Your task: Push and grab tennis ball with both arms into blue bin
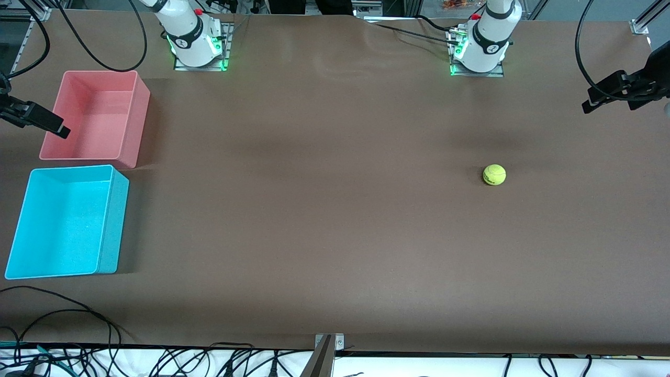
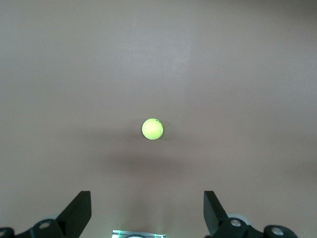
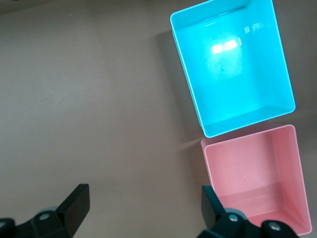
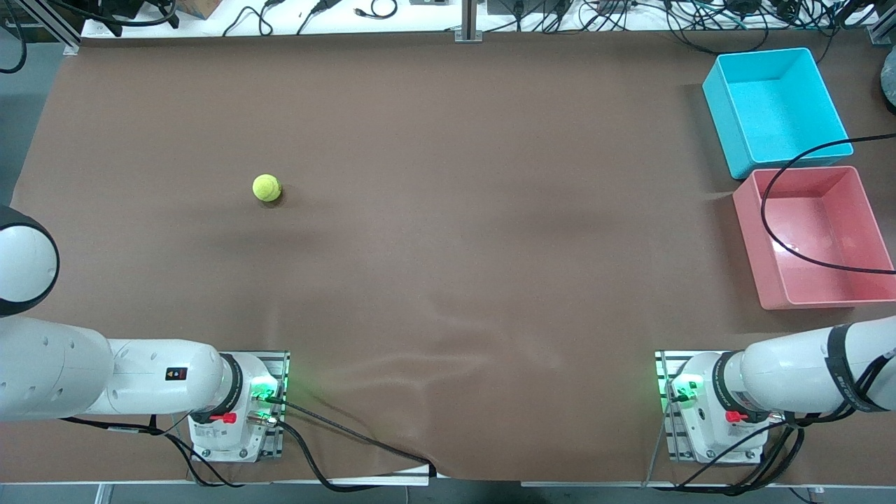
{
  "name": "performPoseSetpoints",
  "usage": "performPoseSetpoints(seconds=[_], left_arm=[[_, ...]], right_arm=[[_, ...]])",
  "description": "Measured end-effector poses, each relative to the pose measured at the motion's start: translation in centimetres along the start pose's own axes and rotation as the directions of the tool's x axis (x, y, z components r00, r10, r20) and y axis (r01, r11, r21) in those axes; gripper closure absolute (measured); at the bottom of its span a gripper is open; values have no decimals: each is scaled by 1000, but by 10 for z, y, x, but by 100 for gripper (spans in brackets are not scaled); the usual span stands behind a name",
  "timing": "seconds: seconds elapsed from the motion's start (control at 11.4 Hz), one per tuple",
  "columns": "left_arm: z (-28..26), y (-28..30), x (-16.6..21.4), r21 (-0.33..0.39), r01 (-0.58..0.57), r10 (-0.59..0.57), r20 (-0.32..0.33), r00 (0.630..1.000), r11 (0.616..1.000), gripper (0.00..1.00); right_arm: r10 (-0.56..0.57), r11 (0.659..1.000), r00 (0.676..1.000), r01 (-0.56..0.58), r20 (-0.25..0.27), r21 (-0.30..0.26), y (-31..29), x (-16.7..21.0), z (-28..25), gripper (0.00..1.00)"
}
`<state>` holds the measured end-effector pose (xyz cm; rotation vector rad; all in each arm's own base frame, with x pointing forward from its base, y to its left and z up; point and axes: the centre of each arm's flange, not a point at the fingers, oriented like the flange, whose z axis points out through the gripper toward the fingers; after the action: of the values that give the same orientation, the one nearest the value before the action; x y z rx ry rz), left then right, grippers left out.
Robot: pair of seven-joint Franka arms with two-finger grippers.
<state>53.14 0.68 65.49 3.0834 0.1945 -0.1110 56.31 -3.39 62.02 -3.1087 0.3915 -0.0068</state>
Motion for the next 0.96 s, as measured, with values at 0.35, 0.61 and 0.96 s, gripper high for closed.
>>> performPoseSetpoints(seconds=[0.35,0.61,0.96], left_arm=[[0,0,0,0,0,0,0,1000,1000,0],[0,0,0,0,0,0,0,1000,1000,0],[0,0,0,0,0,0,0,1000,1000,0]], right_arm=[[0,1000,1000,0,0,1,0,0,0,0],[4,1000,1000,-4,4,25,0,0,0,0],[10,999,1000,-10,5,32,2,0,0,0]])
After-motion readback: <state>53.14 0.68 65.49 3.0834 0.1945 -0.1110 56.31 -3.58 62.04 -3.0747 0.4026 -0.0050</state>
